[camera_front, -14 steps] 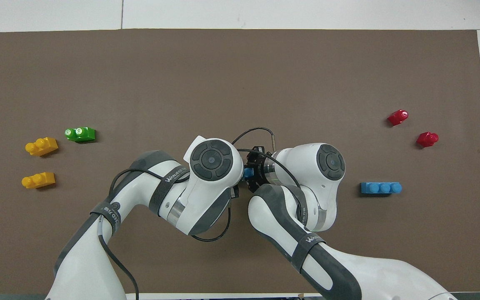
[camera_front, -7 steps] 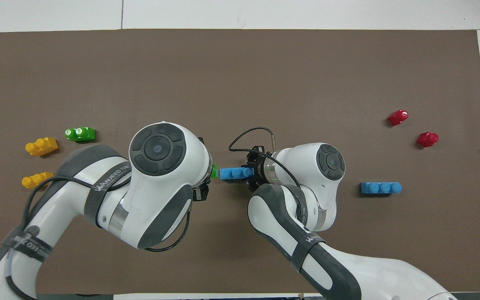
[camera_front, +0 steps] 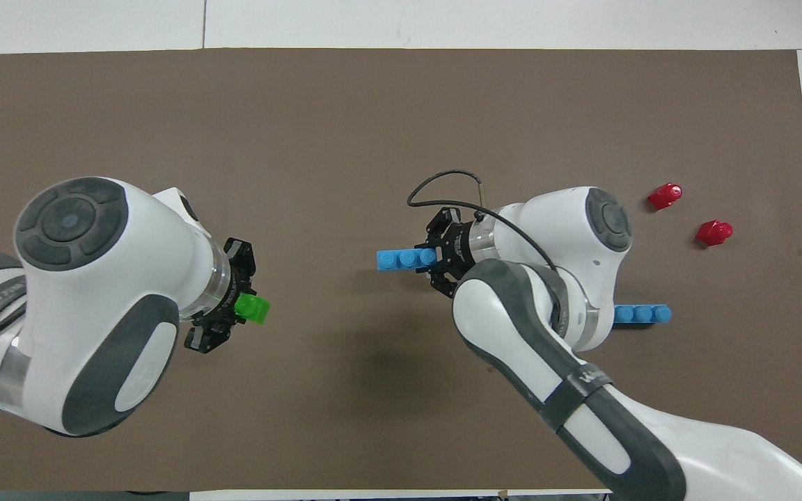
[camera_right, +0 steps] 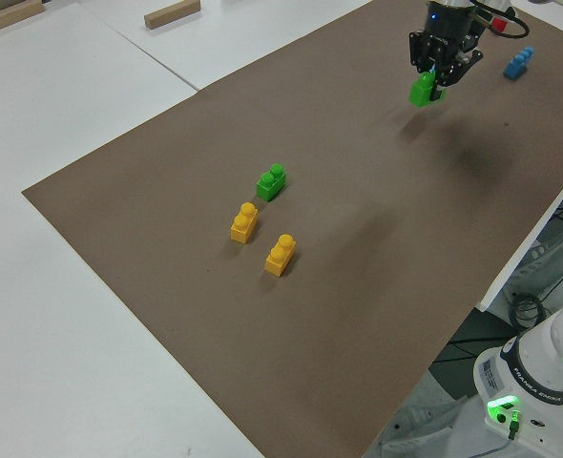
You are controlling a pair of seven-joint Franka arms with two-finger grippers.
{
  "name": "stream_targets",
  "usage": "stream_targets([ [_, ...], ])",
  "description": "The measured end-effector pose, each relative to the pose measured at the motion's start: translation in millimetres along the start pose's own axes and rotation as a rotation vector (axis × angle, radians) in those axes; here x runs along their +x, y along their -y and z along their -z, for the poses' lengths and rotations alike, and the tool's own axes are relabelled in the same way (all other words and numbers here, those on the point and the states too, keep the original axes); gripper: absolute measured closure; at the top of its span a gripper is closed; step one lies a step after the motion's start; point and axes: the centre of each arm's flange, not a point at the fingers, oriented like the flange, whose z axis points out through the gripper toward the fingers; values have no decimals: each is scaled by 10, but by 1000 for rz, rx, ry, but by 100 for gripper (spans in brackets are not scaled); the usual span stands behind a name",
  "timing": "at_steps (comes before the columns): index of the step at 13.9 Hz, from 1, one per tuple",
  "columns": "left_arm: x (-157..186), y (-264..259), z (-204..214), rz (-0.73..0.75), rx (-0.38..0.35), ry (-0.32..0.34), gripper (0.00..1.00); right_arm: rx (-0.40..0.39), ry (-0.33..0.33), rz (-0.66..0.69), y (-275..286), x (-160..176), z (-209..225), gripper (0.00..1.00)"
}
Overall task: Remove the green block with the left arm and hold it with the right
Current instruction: 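Set the green brick near the yellow bricks while the right gripper sets blue down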
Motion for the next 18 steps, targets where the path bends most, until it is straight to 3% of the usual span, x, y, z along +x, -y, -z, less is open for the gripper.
stream_targets([
  [4, 559, 141, -68, -282, 38, 30, 64, -23, -15, 44, 193, 874, 873, 66],
  [7, 924, 258, -154, -492, 45, 57, 64, -69, -24, 78, 191, 1566, 1237, 66],
  [10, 1347, 418, -193, -682, 30, 80, 64, -68, -62, 53, 180, 1938, 1435, 66],
  [13, 1678, 545, -298, -841, 6, 88, 64, -64, -60, 49, 100, 2346, 1567, 66],
  [16, 1902, 606, -530, -978, -27, 54, 64, -66, -53, 44, -24, 2691, 1590, 66],
  [18, 2012, 644, -690, -1073, -10, 30, 64, -60, -61, 54, -62, 2773, 1517, 66],
])
